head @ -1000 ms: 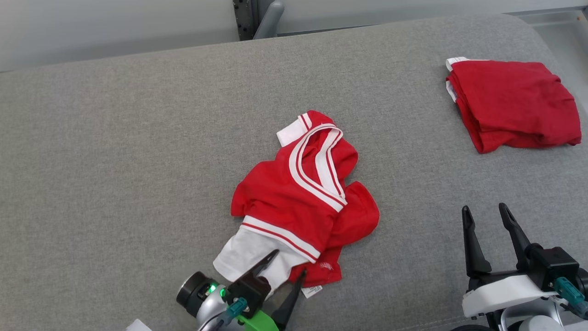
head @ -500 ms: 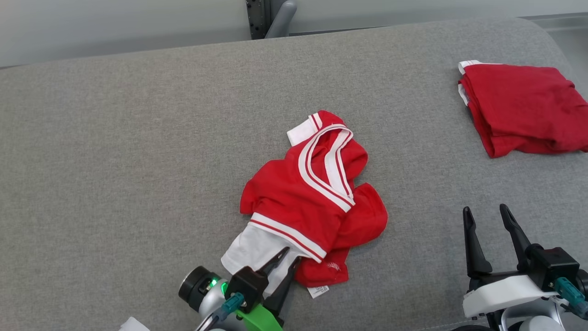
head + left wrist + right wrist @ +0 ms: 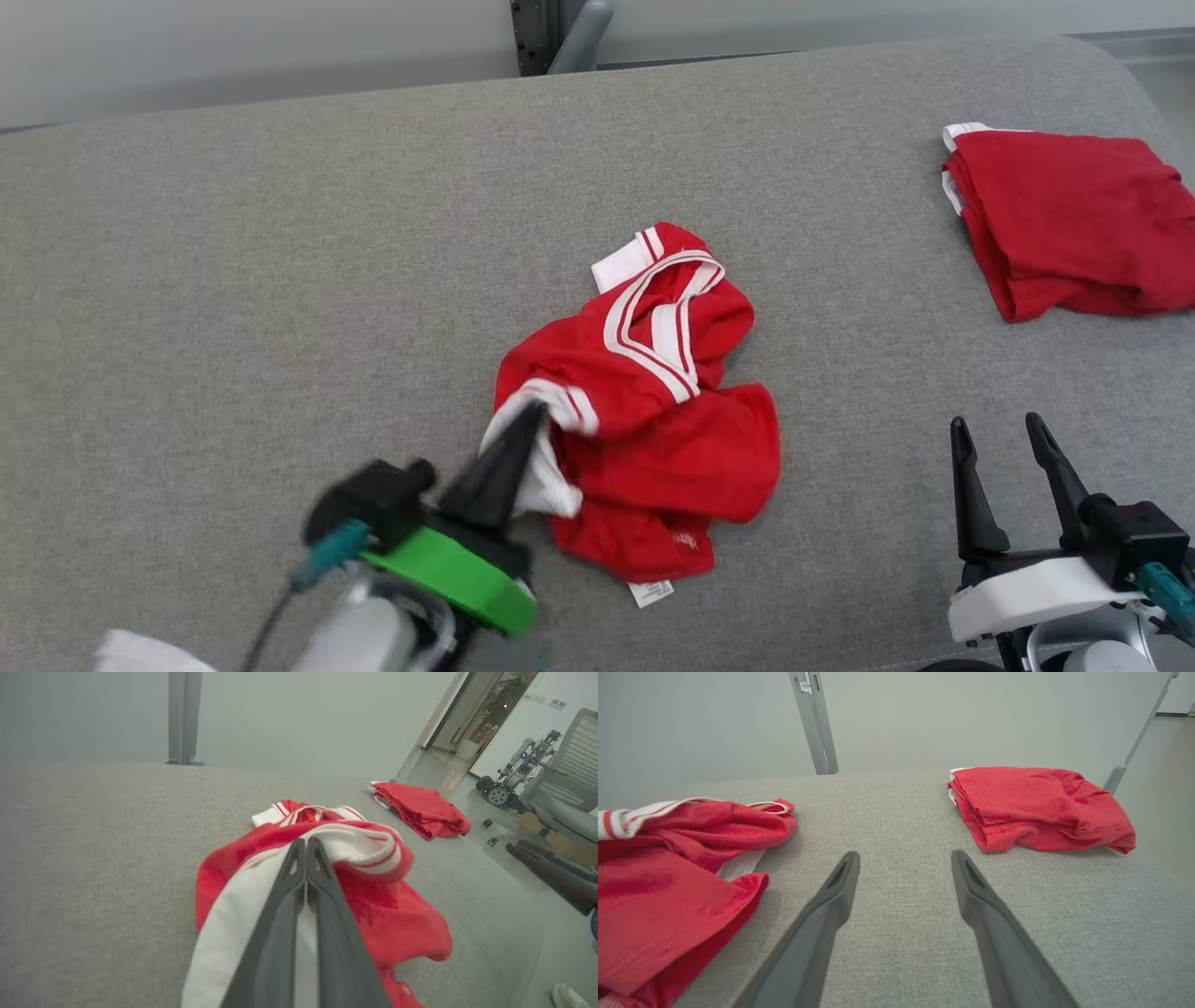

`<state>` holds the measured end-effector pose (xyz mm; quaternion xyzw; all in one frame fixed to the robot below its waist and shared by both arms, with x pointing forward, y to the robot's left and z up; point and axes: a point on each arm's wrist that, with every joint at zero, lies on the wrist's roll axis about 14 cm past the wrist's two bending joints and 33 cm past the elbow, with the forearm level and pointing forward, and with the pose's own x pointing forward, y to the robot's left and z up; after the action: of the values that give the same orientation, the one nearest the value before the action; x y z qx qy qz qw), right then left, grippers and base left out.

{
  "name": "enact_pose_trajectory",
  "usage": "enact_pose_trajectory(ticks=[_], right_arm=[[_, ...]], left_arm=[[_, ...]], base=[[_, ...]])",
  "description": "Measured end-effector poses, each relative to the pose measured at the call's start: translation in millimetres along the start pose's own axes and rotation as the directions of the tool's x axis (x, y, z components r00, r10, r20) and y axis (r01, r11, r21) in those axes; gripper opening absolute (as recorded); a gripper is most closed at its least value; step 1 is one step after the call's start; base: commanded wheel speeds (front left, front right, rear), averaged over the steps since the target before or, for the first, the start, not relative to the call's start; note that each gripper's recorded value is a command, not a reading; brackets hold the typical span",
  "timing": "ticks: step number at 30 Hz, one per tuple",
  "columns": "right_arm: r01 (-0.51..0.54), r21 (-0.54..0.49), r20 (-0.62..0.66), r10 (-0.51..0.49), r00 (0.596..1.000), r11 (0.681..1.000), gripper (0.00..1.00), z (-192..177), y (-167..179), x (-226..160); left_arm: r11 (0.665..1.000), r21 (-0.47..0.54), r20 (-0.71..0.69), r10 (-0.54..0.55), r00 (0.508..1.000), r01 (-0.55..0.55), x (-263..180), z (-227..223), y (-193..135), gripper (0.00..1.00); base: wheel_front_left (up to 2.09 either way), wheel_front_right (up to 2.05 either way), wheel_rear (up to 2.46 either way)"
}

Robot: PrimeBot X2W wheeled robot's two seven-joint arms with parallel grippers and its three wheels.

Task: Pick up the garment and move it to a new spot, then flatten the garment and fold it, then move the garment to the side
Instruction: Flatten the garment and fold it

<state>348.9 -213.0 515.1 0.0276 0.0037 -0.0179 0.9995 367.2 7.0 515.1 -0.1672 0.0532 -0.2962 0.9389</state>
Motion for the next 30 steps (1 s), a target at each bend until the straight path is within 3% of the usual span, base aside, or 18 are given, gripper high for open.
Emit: enact_pose_trajectory(ticks=[4, 7, 9, 17, 21, 24, 30], right_arm=[[0.002, 0.000, -0.003, -0.002, 1.000, 1.000, 1.00, -1.0, -0.9, 1.5], [-0.021, 0.006, -0.008, 0.021, 1.000, 1.000, 1.00, -3.4, 7.1, 4.2], [-0.037, 0.008, -0.006, 0.037, 0.999, 0.999, 1.00, -3.0, 12.3, 6.1], [-0.052, 0.016, 0.025, 0.052, 0.998, 0.998, 1.00, 6.5, 18.3, 11.0], [-0.037, 0.019, 0.032, 0.036, 0.999, 0.999, 1.00, 8.8, 13.3, 10.3], [-0.027, 0.022, 0.034, 0.026, 0.999, 0.999, 1.00, 9.5, 10.6, 10.1], [-0.010, 0.038, 0.032, 0.009, 0.999, 0.999, 1.00, 8.9, 6.1, 11.4]], left_arm=[[0.990, 0.084, 0.207, 0.092, 0.974, -0.111, -5.7, 95.0, 53.7, 0.00], [0.979, 0.130, 0.311, 0.110, 0.944, -0.157, -13.5, 163.1, 73.7, 0.00], [0.954, 0.217, 0.353, 0.122, 0.927, -0.208, -20.4, 206.8, 86.5, 0.00], [0.913, 0.347, 0.400, 0.062, 0.914, -0.214, -14.7, 310.3, 71.8, 0.00], [0.915, 0.366, 0.383, 0.018, 0.924, -0.170, 4.6, 334.2, 46.0, 0.00], [0.937, 0.329, 0.373, -0.018, 0.928, -0.115, 24.6, 338.1, 19.9, 0.00], [0.985, 0.171, 0.216, -0.072, 0.974, 0.035, 80.6, 248.9, -26.7, 0.00]], base=[[0.00, 0.00, 0.00], [0.00, 0.00, 0.00], [0.00, 0.00, 0.00], [0.00, 0.00, 0.00], [0.00, 0.00, 0.00], [0.00, 0.00, 0.00], [0.00, 0.00, 0.00]])
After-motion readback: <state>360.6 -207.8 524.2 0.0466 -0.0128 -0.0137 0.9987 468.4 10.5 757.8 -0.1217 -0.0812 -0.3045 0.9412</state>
